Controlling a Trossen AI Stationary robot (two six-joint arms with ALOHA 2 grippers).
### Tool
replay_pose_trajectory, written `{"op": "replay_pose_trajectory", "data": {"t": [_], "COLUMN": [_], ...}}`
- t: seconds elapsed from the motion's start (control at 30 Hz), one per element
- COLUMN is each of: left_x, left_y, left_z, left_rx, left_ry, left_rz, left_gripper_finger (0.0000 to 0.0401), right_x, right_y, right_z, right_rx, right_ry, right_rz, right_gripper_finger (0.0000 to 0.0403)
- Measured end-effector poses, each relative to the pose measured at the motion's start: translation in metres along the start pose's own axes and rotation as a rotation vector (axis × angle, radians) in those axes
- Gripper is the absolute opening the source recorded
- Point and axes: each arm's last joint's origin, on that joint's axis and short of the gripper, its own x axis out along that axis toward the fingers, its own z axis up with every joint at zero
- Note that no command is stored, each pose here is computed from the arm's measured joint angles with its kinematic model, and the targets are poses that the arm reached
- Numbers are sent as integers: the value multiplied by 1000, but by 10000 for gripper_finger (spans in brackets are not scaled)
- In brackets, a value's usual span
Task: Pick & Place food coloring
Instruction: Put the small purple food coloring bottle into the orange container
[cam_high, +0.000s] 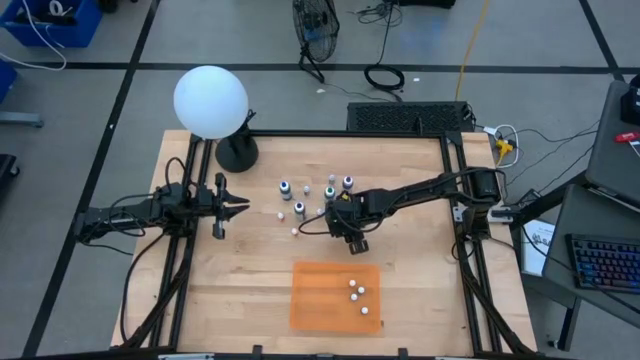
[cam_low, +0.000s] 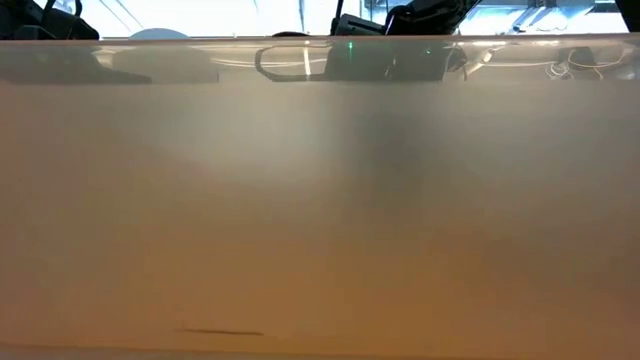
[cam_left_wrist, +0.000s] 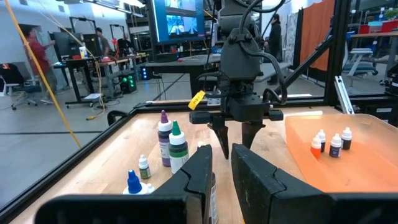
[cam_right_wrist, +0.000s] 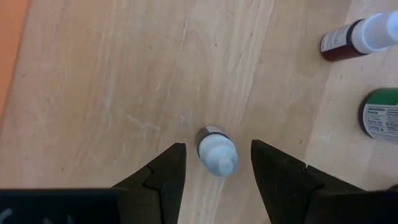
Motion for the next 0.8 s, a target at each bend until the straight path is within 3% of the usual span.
{"op": "replay_pose_trajectory", "data": {"t": [0.3,0.7,0.8], "left_x": [0,0,0], "left_y": [0,0,0], "left_z": [0,0,0], "left_rx": [0,0,0], "left_ry": [0,0,0], "left_rz": [1,1,1], "left_gripper_finger": [67,67,67], "right_x": [0,0,0], "right_y": [0,0,0], "right_z": [0,1,1], "right_rx": [0,0,0], "right_ry": [-5,-8,-10], "right_rz": [1,3,3], "right_gripper_finger": [165,59,50]}}
